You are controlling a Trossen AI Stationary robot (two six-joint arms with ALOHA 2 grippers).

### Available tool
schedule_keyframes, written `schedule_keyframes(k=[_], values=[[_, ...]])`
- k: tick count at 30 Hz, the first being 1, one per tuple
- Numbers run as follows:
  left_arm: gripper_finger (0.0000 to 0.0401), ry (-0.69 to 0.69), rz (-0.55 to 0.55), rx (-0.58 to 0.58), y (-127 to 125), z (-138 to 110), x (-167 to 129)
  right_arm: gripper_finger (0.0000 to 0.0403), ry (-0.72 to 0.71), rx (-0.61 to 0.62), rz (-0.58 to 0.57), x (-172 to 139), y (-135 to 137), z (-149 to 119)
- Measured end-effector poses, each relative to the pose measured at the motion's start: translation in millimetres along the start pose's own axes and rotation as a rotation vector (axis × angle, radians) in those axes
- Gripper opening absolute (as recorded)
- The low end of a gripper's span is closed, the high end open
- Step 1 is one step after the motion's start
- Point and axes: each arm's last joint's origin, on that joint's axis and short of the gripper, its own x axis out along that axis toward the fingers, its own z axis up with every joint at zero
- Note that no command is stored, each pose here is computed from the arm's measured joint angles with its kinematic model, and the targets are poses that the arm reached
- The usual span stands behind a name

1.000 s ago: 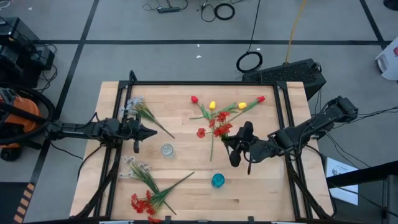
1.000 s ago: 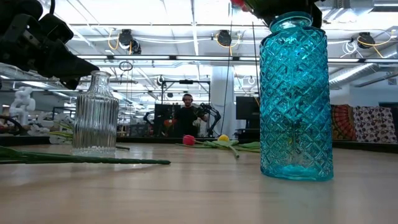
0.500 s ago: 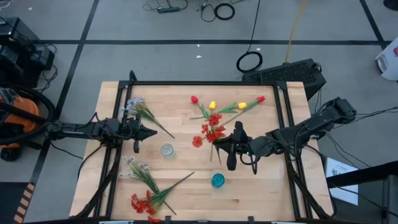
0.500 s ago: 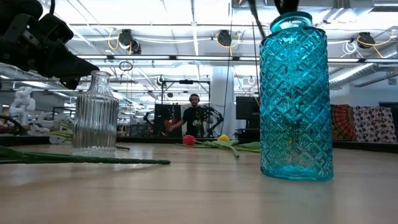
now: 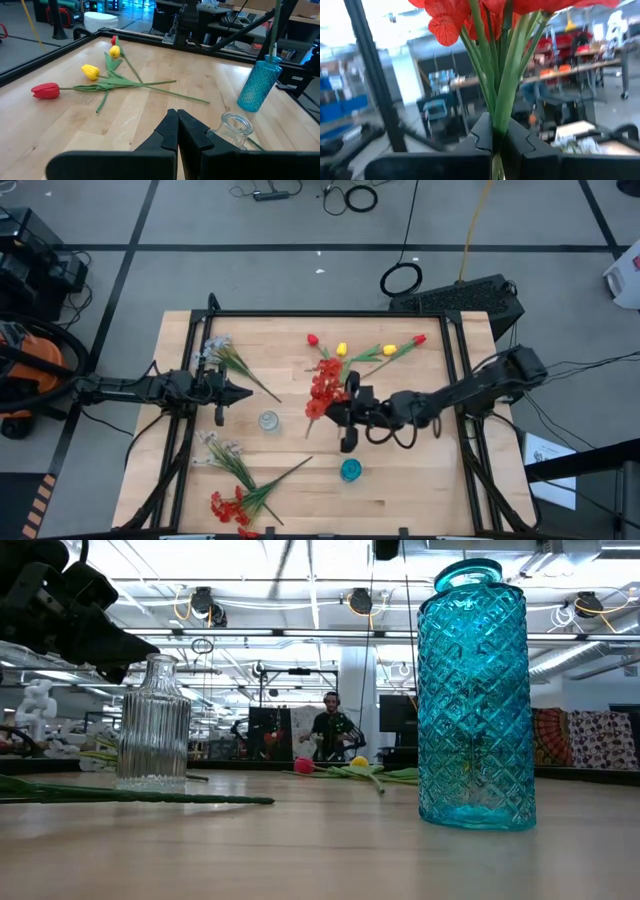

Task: Sort flowers into vase by color
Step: Put the right orange flowers into the transparent vase

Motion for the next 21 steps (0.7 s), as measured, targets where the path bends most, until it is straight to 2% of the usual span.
schedule_keyframes(k=[6, 11, 15, 21], values=[[0.0006, 0.0, 0.0, 0.0, 0, 0, 0, 0.0004, -0.097, -0.01, -0.021, 27, -10, -13], [0.0006, 0.001, 0.0, 0.0, 0, 0, 0, 0.0004, -0.129, -0.098, 0.063, 64, -3, -9], [0.0006, 0.001, 0.0, 0.0, 0, 0, 0, 0.0004, -0.106, -0.179, 0.048, 91, -2, -10], [0.0006, 0.001, 0.0, 0.0, 0, 0, 0, 0.0004, -0.038, -0.214, 0.011, 114, -12, -21]])
